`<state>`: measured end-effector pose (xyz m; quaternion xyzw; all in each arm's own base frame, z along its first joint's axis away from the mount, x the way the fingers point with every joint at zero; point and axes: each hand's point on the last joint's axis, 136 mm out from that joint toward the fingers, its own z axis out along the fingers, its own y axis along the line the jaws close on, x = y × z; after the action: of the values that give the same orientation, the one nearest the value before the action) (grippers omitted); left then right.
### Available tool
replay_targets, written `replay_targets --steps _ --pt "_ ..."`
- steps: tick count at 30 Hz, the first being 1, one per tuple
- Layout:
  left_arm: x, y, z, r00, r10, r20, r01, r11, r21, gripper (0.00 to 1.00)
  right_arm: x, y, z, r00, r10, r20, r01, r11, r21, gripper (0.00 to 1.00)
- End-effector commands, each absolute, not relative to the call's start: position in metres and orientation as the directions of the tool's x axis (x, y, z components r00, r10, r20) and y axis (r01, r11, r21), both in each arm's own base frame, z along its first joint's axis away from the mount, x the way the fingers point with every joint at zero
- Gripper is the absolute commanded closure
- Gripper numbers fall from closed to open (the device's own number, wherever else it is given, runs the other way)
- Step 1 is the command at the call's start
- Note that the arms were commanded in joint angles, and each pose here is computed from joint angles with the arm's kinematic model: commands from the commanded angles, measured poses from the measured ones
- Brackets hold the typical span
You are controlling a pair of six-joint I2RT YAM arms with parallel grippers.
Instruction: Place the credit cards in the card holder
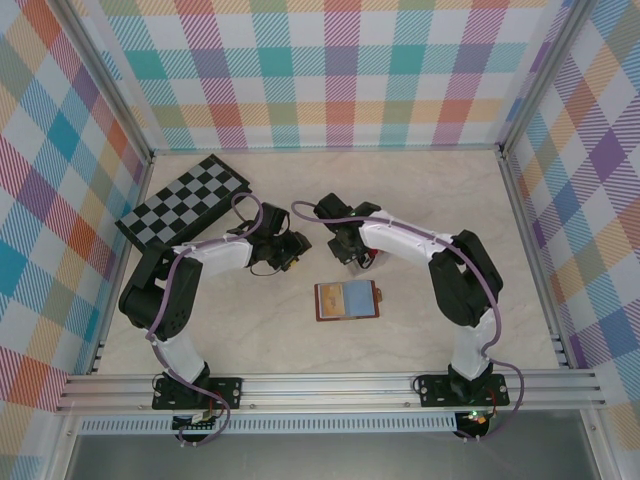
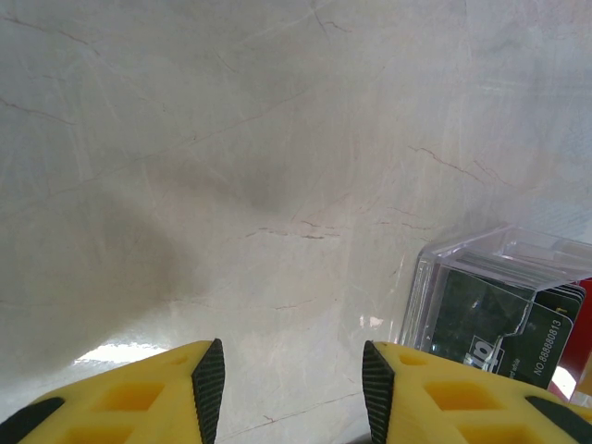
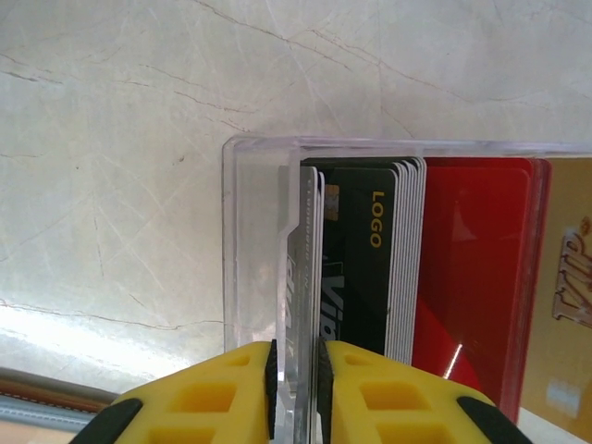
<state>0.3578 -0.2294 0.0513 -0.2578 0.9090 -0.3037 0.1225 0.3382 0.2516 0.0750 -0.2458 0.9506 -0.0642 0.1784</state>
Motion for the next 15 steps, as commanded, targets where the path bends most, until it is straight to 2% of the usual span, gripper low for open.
replay_targets --steps 1,4,8,15 --pt "0.358 -0.226 0.048 -0.834 -0.550 -0.043 -0.412 0.674 -0.613 0.55 0.336 0.252 0.071 -0.837 -0.473 -0.275 -0.436 0.880 -0.186 0.79" --pt "0.358 -0.226 0.048 -0.834 -0.550 -0.042 -0.413 0.673 -0.613 0.55 0.334 0.253 0.070 -0.842 -0.467 -0.270 -0.437 0.884 -0.165 0.82" --pt "0.358 -0.228 0.050 -0.836 -0.547 -0.041 -0.408 0.671 -0.619 0.55 0.335 0.250 0.071 -0.859 -0.443 -0.255 -0.422 0.896 -0.136 0.80" --pt "0.361 -0.229 0.063 -0.844 -0.532 -0.073 -0.367 0.670 -0.645 0.55 0.337 0.252 0.105 -0.859 -0.394 -0.328 -0.395 0.916 -0.066 0.92"
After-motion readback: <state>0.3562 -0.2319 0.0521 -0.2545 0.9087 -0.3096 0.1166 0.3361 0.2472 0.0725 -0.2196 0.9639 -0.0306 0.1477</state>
